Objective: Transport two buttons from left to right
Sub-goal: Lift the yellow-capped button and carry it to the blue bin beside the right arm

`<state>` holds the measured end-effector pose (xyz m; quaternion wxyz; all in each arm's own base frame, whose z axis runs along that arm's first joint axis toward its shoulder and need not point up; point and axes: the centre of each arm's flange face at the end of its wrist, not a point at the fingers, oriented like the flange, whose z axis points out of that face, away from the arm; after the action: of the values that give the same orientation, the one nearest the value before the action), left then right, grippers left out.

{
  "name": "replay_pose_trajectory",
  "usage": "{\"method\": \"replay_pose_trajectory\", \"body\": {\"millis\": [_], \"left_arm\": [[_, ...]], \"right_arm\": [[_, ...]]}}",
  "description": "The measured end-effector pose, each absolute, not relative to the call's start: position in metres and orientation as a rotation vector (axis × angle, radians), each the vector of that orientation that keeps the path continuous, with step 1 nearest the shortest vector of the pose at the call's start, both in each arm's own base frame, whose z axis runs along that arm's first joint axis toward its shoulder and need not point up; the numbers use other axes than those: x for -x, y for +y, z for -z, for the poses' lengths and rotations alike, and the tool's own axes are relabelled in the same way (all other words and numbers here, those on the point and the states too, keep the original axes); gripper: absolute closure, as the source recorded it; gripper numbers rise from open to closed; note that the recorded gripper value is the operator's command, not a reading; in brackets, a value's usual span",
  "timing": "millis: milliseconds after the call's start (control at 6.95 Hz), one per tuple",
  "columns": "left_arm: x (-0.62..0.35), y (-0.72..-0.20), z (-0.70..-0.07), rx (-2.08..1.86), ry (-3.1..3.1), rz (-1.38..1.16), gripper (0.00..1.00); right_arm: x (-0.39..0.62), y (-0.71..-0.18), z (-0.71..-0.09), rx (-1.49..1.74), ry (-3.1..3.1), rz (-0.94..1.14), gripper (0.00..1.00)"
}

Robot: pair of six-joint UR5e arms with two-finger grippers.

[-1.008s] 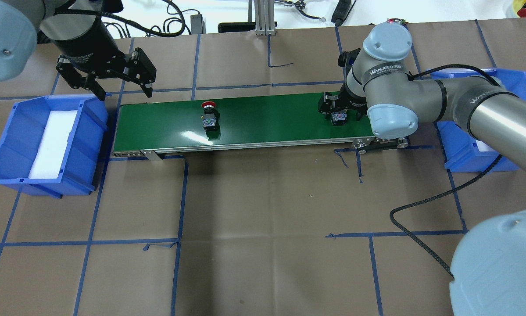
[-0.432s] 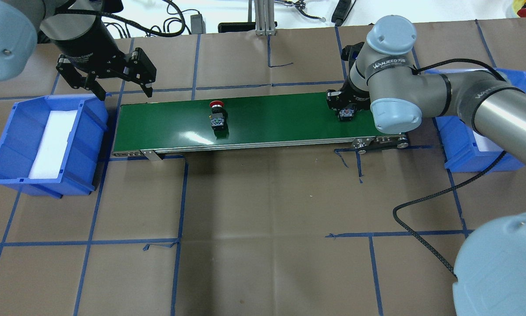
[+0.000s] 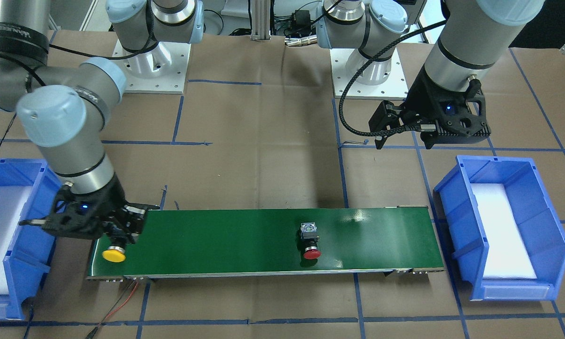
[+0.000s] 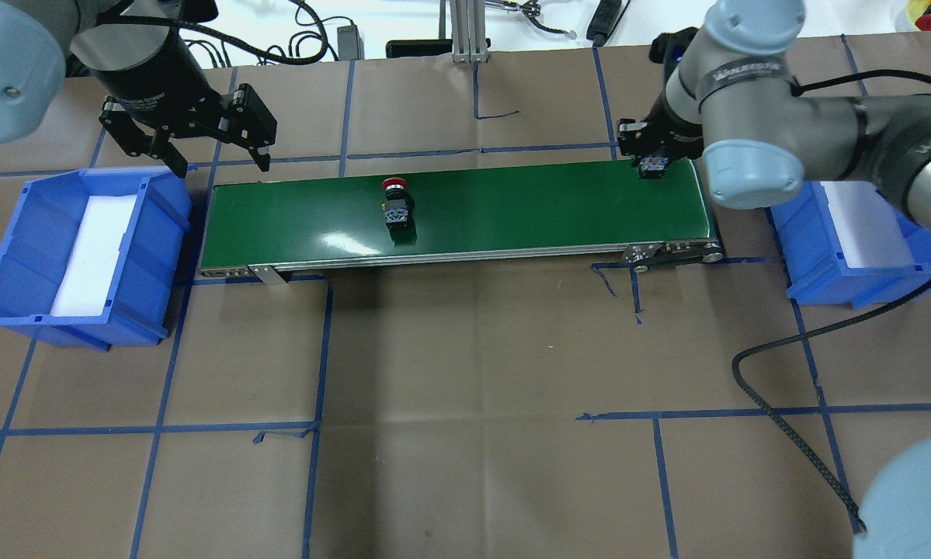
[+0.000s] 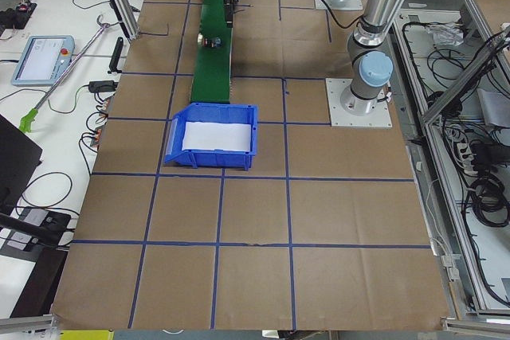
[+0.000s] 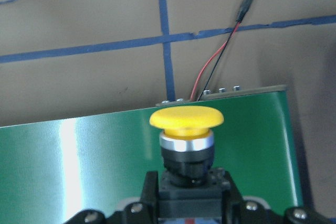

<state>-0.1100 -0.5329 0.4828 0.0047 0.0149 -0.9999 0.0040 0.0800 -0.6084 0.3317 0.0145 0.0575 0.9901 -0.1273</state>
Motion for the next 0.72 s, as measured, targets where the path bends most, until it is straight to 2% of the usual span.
{"method": "replay_pose_trajectory", "body": {"millis": [432, 720], "left_arm": [[0.11, -0.533, -0.482, -0.047, -3.131, -0.013, 0.01], [0.109, -0.533, -0.482, -0.049, -3.131, -0.014, 0.01]], "right_arm": [[0.1, -0.603, -0.391, -0.064, 3.157, 0.345, 0.95], [0.177, -0.586, -0.369, 0.051, 3.162, 0.292, 0.95]]}}
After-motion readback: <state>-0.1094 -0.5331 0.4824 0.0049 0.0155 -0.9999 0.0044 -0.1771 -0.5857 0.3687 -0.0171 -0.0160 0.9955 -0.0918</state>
